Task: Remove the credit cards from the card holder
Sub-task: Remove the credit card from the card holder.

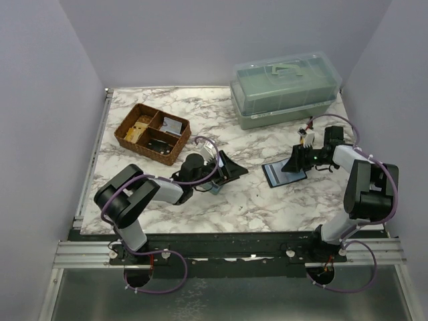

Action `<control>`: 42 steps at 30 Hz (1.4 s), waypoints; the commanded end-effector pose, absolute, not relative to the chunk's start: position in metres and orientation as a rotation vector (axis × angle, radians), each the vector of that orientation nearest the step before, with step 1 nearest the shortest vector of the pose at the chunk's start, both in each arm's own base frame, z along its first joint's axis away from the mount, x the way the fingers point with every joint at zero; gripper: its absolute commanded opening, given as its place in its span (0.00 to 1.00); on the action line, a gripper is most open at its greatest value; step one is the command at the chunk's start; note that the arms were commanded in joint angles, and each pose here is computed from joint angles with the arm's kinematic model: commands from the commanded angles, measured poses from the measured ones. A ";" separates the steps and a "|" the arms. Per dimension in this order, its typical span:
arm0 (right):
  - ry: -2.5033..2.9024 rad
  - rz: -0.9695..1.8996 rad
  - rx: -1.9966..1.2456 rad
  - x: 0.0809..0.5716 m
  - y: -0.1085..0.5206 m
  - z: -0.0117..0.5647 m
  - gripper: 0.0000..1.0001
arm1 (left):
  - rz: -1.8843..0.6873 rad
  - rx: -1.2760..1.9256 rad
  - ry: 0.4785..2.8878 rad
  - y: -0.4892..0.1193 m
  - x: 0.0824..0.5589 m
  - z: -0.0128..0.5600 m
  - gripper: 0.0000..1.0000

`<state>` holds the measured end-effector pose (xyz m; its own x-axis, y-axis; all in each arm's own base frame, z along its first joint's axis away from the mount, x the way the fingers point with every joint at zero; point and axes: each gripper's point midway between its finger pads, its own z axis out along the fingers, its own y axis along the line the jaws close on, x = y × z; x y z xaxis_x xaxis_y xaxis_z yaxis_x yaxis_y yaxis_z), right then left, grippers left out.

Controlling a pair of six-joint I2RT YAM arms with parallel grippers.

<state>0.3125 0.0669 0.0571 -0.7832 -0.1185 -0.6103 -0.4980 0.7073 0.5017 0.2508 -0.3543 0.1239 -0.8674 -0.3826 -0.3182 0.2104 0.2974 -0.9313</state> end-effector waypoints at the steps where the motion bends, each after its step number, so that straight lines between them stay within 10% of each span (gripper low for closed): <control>1: 2.397 0.974 -0.412 0.315 0.071 0.058 0.56 | -1.678 -0.093 2.038 -0.375 0.255 0.135 0.78; 42: 2.491 1.101 -0.502 0.304 0.117 0.036 0.35 | -1.720 -0.095 2.159 -0.429 0.271 0.075 0.43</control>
